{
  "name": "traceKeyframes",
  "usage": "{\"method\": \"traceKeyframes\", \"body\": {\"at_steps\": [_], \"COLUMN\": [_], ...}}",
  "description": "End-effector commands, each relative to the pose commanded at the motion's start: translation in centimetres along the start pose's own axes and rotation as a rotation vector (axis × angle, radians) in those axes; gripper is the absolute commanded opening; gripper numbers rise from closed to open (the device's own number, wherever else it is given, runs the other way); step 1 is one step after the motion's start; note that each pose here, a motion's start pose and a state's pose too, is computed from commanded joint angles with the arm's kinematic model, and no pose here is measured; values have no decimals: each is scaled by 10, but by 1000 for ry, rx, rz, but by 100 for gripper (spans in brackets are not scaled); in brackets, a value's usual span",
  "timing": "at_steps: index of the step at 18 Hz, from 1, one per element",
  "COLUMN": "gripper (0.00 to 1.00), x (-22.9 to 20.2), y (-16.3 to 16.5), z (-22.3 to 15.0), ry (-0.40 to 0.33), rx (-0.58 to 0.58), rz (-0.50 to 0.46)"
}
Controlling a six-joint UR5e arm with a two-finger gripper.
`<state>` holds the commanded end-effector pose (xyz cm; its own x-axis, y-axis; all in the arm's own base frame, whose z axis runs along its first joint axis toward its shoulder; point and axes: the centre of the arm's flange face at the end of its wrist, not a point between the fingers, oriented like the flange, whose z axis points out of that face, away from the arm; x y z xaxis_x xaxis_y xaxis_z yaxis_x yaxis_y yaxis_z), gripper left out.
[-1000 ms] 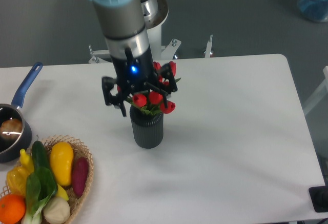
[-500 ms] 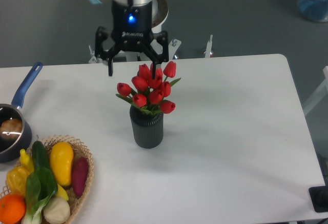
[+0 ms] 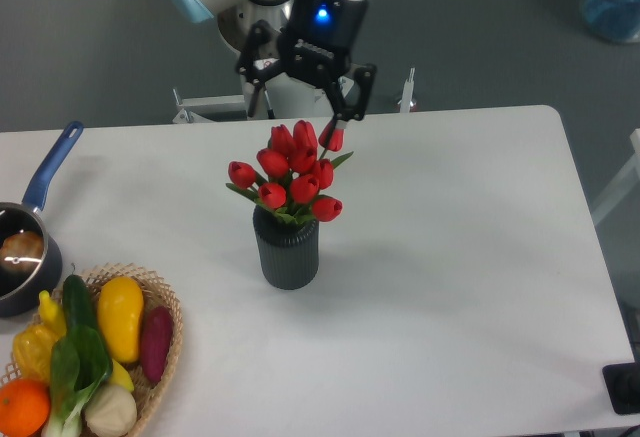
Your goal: Pick up the flowers from the vase
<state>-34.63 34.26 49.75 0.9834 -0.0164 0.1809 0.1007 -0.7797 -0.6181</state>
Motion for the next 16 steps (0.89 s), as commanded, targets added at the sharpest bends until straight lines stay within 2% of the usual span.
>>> {"method": "traceKeyframes", "body": {"at_steps": [4,8,14,16], "gripper": [100,100,100,100], "x": [-63,-102,-150,-160], "y": [42,47,53,59], "z": [-4,16,33,39], "ry": [71,103,126,130], "rx": [110,155,176,179], "rz": [56,141,176,214]}}
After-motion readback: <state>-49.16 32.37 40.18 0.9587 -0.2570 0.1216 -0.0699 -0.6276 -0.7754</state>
